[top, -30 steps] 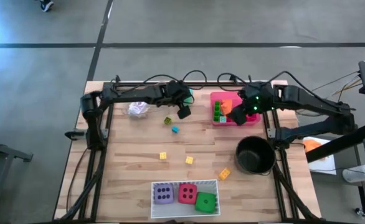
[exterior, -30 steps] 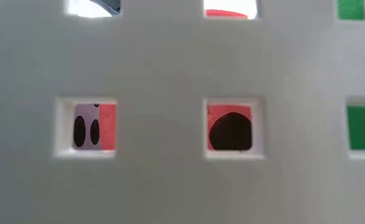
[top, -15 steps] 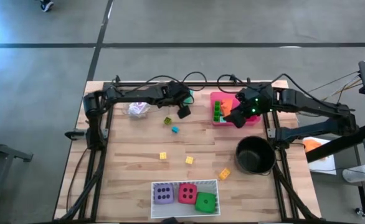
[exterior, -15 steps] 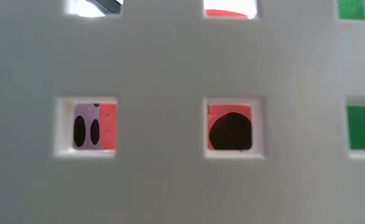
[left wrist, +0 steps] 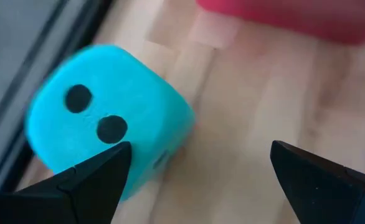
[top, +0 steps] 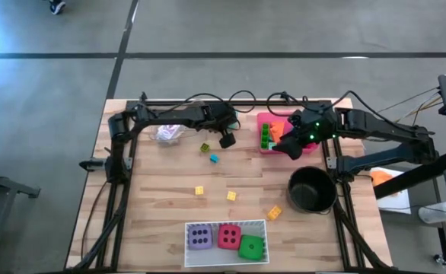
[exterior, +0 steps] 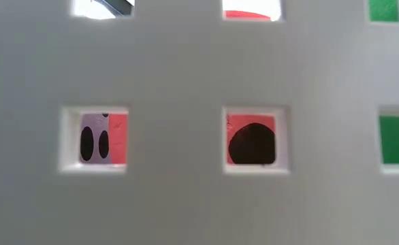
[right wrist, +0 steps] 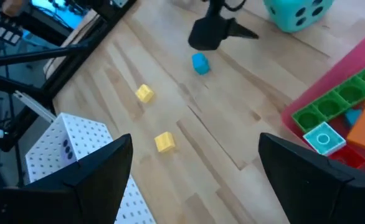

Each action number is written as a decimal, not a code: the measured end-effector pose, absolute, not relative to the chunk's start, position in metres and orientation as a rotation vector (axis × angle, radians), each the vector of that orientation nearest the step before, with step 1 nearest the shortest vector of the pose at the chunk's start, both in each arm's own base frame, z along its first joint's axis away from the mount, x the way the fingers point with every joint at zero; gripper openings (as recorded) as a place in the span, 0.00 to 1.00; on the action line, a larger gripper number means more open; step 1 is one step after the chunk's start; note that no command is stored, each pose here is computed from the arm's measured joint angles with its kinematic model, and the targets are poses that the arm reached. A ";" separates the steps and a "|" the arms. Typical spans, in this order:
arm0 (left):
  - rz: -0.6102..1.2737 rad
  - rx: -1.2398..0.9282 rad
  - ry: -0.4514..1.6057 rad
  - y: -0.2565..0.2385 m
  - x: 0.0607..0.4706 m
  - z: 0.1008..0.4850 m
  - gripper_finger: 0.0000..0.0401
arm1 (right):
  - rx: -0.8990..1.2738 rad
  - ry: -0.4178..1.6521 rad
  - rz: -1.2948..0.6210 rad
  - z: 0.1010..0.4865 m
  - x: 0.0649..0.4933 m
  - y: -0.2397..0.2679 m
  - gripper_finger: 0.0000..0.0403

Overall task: Pick & Place Toys
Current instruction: Put the blue dice into the white bin

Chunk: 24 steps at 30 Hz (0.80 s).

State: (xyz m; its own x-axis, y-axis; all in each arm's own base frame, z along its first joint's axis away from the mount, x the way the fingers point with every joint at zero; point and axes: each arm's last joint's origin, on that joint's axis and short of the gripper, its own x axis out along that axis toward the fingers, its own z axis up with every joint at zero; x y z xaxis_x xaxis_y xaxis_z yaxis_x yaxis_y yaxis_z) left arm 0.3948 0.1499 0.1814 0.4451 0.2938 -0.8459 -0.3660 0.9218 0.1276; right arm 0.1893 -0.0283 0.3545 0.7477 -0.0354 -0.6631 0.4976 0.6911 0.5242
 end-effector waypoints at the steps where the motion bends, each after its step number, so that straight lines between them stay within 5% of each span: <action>1: 0.392 -0.084 1.057 0.147 0.394 0.183 0.95 | 0.756 0.665 -0.325 0.356 0.189 -0.028 0.85; 7: 0.229 -0.190 1.182 0.114 0.395 0.194 0.95 | 0.735 0.656 -0.322 0.358 0.188 -0.028 0.85; 14: 0.157 -0.119 1.069 0.077 0.396 0.243 0.95 | 0.730 0.653 -0.327 0.358 0.188 -0.029 0.85; 19: 0.368 0.075 0.996 0.080 0.398 0.255 0.95 | 0.726 0.641 -0.341 0.359 0.188 -0.029 0.85; 24: 0.450 0.049 0.966 0.086 0.414 0.232 0.95 | 0.735 0.627 -0.339 0.360 0.189 -0.029 0.85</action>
